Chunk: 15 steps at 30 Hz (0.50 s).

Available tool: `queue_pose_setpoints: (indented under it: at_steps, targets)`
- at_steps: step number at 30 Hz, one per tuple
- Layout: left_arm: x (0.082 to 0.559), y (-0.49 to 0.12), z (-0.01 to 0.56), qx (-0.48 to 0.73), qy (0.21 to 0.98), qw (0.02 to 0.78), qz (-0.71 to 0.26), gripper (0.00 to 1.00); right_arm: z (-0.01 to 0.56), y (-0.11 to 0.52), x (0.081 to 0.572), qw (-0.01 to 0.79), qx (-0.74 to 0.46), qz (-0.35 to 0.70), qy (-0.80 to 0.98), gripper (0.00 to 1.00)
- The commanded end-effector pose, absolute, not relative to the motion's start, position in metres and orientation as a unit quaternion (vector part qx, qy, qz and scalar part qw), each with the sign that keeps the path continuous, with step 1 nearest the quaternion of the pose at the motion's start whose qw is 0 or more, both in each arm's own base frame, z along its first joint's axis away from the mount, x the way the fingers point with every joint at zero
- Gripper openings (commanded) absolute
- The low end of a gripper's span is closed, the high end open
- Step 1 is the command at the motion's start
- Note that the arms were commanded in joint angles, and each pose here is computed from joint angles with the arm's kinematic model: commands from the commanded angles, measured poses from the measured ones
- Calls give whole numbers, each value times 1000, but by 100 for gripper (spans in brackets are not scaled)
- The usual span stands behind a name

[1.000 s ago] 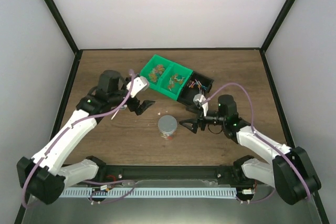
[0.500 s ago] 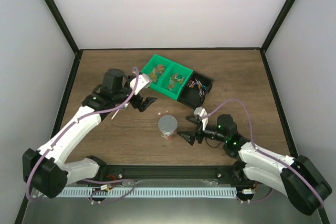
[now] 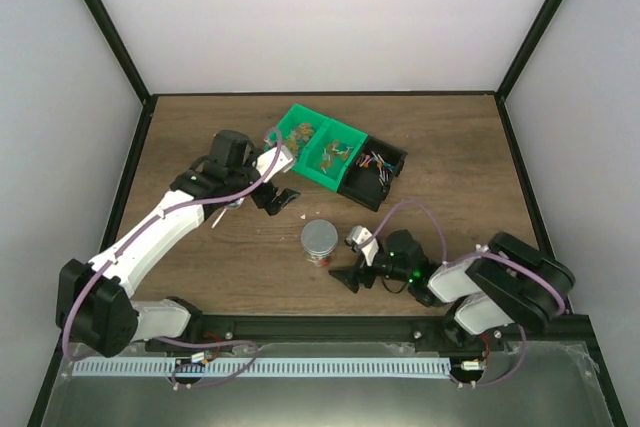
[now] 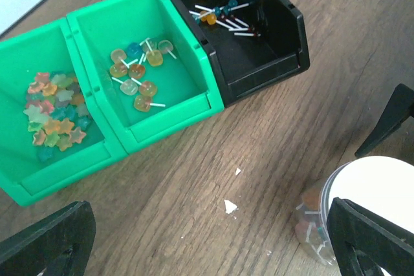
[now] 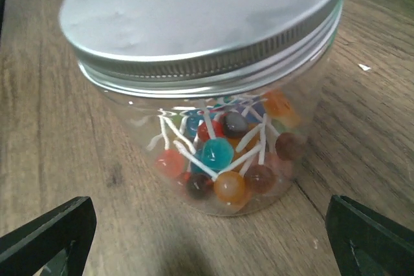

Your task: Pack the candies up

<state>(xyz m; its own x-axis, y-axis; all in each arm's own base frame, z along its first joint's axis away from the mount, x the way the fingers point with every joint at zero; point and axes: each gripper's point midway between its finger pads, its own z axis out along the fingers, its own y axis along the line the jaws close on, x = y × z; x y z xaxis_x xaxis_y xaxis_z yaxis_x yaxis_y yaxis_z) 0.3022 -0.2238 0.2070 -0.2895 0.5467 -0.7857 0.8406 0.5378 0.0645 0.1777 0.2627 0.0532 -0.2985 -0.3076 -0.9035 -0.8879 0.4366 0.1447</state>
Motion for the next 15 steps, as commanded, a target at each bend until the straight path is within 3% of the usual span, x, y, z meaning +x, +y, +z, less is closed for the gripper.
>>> queue_pose_setpoints:
  at_steps: [1,15]
  targets:
    - [310,-229,216,451,776,401,-184,100,70,282,197,488,-420,324,693,100]
    - [291,-214,213,457,780,393,-168,100,37,298,217,525,-470,277,654,100]
